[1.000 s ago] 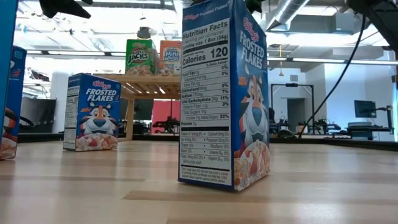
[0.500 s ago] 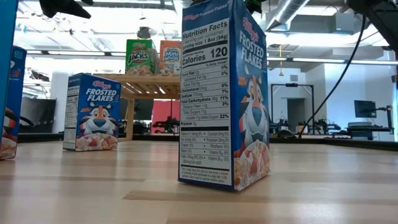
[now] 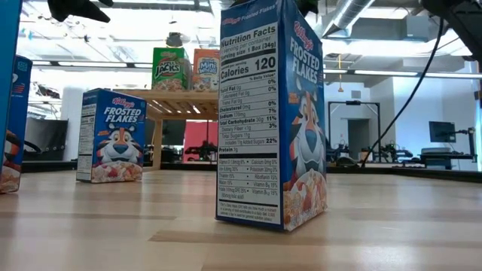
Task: Stack cereal on shelf
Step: Put the top light blue cereal box on the shelf aligned with the other light blue cereal box
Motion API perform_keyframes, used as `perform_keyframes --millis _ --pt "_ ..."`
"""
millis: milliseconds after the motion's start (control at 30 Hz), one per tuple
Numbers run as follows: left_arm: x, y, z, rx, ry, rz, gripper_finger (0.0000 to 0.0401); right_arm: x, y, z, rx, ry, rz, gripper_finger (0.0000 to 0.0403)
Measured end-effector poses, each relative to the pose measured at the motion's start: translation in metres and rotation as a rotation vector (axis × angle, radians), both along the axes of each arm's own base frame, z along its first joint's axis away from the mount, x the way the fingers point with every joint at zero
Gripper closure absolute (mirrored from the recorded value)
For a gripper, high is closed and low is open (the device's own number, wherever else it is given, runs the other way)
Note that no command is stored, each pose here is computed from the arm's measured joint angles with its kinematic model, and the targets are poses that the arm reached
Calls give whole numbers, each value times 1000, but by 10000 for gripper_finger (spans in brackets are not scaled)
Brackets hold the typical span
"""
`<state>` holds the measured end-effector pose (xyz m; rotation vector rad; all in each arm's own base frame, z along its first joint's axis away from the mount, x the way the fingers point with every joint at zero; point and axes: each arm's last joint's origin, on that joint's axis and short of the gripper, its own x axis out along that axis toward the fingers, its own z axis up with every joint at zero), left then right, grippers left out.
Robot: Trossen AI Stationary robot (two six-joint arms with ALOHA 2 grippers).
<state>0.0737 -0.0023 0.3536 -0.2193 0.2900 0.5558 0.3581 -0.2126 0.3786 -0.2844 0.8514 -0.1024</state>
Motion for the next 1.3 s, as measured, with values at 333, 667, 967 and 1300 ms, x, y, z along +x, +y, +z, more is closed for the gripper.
perform_keyframes --millis 333,667,967,1300 --pt "0 0 0 -13 -7 3 173 -9 6 11 9 52 -11 141" --pt "0 0 0 -20 -11 5 173 -13 5 14 -50 108 -58 141" --pt "0 0 0 -20 -11 5 173 -14 8 16 -62 110 -38 141" --pt "0 0 0 -21 -12 6 169 -14 9 18 -51 101 -55 124"
